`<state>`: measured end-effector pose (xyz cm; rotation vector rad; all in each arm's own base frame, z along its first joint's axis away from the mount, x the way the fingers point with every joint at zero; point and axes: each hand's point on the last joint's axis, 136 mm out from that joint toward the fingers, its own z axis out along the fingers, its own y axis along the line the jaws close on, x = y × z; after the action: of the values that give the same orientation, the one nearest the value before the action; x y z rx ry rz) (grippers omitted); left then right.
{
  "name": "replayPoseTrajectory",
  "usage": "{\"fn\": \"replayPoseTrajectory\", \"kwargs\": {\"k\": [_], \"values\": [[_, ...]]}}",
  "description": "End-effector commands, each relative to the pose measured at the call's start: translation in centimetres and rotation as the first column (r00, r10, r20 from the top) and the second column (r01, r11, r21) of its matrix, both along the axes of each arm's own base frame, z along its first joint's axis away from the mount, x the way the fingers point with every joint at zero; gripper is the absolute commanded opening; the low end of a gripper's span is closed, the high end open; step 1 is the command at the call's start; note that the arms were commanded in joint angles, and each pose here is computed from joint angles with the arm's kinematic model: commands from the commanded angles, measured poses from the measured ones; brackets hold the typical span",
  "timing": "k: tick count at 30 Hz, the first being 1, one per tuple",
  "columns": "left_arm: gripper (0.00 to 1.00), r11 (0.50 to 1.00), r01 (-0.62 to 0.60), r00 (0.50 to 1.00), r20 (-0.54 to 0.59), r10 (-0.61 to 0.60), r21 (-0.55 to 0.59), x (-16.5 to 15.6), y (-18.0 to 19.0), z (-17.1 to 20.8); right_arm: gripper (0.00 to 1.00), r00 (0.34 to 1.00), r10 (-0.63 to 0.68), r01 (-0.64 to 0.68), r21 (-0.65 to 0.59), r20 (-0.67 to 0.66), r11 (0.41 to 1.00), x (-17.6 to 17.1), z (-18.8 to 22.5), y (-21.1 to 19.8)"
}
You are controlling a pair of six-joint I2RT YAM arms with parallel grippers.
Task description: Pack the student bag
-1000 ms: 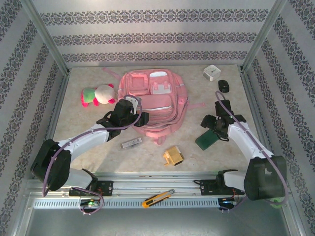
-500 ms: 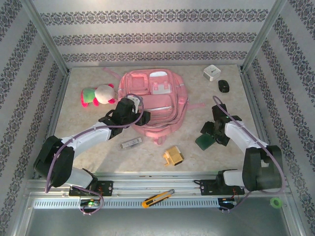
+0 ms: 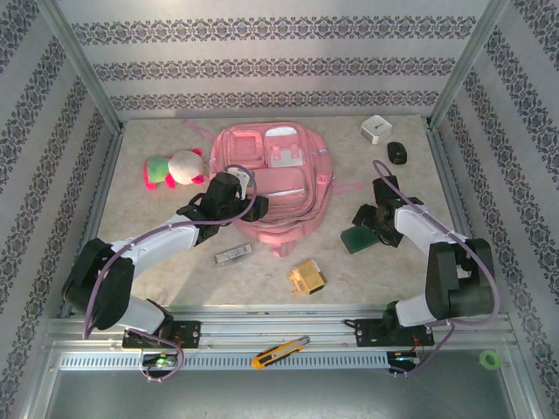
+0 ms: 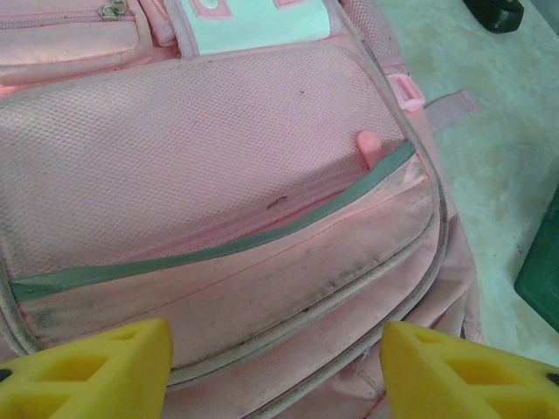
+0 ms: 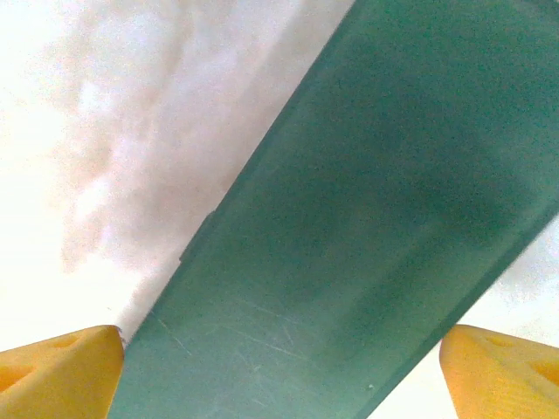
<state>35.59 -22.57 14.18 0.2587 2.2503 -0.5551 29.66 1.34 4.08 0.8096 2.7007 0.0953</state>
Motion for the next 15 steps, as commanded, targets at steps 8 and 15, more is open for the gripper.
{"fn": "replayPoseTrajectory", "kwargs": {"k": [8, 15], "values": [[0.64, 0.999, 0.036, 0.998, 0.045, -0.035, -0.008, 0.5, -1.1, 1.2, 0.98, 0.997, -0.074, 0.074, -0.012, 0.027, 0.997, 2.0, 0.0, -0.4], [0.64, 0.999, 0.034, 0.999, 0.039, -0.034, 0.003, 0.3, -0.8, 0.7, 0.97, 0.996, -0.085, 0.084, -0.042, -0.014, 0.996, 2.0, -0.7, -0.8]]}}
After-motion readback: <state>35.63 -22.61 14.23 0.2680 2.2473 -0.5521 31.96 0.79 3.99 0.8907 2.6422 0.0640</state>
